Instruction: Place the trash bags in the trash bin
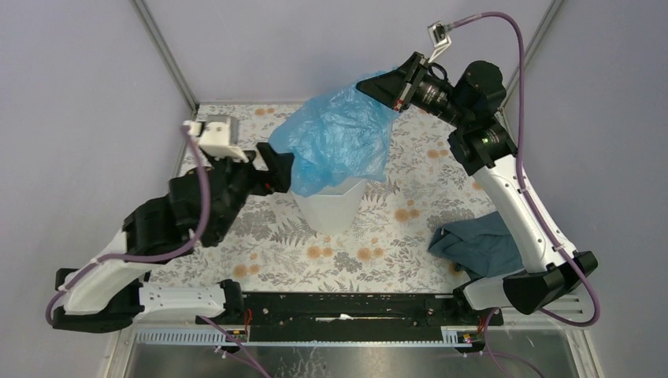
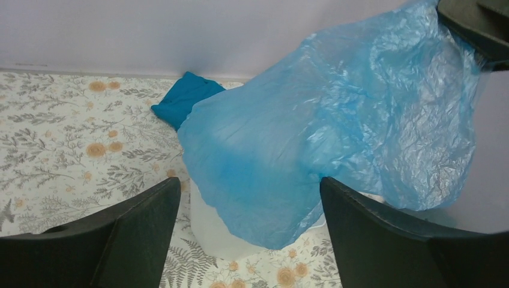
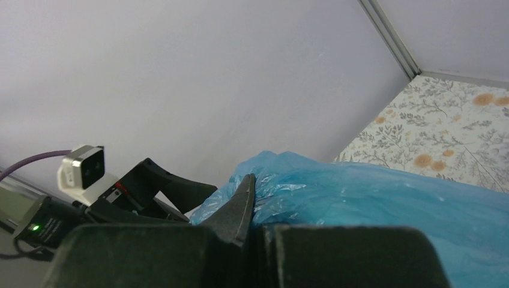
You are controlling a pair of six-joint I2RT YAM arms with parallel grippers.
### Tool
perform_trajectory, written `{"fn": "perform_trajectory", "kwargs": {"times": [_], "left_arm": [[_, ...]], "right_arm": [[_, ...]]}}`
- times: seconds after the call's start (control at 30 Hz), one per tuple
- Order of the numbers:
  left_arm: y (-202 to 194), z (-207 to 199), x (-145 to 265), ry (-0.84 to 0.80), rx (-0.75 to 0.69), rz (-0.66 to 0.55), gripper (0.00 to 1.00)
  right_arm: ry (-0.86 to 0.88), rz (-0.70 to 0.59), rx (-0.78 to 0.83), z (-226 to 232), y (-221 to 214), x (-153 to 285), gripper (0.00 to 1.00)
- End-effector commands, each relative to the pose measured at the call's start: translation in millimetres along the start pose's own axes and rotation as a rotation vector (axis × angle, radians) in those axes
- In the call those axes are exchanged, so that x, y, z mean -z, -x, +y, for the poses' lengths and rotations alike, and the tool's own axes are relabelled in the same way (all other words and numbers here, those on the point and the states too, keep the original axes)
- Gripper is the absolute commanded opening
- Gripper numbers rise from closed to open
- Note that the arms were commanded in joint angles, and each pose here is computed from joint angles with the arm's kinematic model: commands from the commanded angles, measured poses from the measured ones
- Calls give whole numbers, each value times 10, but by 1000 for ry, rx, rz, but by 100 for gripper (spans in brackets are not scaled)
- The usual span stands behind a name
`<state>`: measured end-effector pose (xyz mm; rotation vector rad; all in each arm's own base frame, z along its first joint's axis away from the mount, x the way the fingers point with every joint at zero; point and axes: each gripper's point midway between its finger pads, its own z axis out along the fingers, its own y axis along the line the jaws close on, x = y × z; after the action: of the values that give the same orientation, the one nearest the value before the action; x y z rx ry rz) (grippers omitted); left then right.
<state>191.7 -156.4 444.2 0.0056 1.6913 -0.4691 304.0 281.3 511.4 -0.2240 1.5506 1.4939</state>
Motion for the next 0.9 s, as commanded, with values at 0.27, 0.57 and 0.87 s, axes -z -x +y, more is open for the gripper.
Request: {"fn": "perform_trajectory", "kwargs": {"times": [0.27,0.57,0.87], "left_arm": [[-590,-388,-924,15,-96,179,68],[-921,-549,-772,-196,-90,261,66],[-311,-240,-420,-145,-51,97,99]], "right_arm": [[-73,40,57,-99,-161,153,0],[-37,110,73,-123,-403,28,0],[-72,145,86,-278,-492,-4,0]]}}
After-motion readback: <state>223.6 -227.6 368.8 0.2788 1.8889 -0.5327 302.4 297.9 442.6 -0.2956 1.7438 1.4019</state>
